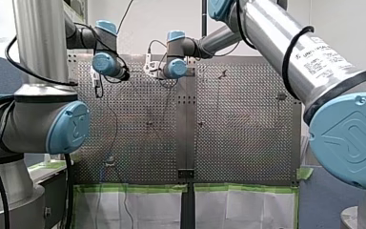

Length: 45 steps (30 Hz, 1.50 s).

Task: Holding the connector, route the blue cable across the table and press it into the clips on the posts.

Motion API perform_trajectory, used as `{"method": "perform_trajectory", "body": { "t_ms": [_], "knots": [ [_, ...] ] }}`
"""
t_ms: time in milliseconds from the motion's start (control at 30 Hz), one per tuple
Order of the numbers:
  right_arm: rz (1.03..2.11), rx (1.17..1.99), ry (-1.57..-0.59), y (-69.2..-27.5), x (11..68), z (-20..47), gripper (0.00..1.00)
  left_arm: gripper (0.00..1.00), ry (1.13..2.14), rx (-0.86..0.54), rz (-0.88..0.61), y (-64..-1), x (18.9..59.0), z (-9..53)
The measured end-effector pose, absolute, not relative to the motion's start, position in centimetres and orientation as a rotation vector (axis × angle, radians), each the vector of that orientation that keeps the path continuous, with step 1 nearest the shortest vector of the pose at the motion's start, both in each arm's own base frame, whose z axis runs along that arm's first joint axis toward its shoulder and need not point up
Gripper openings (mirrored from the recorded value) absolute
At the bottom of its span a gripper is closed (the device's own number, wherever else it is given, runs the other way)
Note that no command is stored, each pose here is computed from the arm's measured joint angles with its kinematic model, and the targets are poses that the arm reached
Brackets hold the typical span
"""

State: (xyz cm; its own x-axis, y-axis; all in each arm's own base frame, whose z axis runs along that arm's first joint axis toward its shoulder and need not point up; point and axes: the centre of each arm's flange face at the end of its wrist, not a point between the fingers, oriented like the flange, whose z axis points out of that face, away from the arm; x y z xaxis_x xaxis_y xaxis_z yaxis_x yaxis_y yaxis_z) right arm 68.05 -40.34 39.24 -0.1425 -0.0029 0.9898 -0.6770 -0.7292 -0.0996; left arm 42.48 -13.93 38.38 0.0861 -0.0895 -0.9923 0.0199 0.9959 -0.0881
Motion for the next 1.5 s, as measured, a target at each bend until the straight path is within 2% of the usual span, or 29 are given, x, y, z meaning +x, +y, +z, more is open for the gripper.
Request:
{"method": "perform_trajectory", "body": {
  "t_ms": [533, 833, 1167, 1433, 1467, 1500],
  "knots": [
    [1.912, 1.666, -0.78, -41.0, 67.6, 39.3, 0.0, 1.0, 1.431, -0.039, -0.046, -15.7, 45.3, 37.3],
    [1.904, 1.659, -0.785, -41.6, 67.2, 39.2, 0.0, 1.0, 1.408, -0.08, 0.0, -16.4, 47.6, 37.2],
    [1.9, 1.659, -0.785, -41.8, 67.1, 39.1, 0.0, 1.0, 1.434, -0.091, 0.017, -16.8, 50.2, 34.5],
    [1.901, 1.656, -0.784, -41.9, 67.1, 39.1, 0.0, 1.0, 1.446, -0.107, 0.029, -16.5, 50.8, 33.6],
    [1.901, 1.656, -0.784, -41.9, 67.1, 39.1, 0.0, 0.95, 1.447, -0.109, 0.031, -16.5, 50.7, 33.6],
    [1.901, 1.656, -0.784, -41.9, 67.1, 39.1, 0.0, 0.95, 1.448, -0.111, 0.031, -16.4, 50.7, 33.6]
  ]
}}
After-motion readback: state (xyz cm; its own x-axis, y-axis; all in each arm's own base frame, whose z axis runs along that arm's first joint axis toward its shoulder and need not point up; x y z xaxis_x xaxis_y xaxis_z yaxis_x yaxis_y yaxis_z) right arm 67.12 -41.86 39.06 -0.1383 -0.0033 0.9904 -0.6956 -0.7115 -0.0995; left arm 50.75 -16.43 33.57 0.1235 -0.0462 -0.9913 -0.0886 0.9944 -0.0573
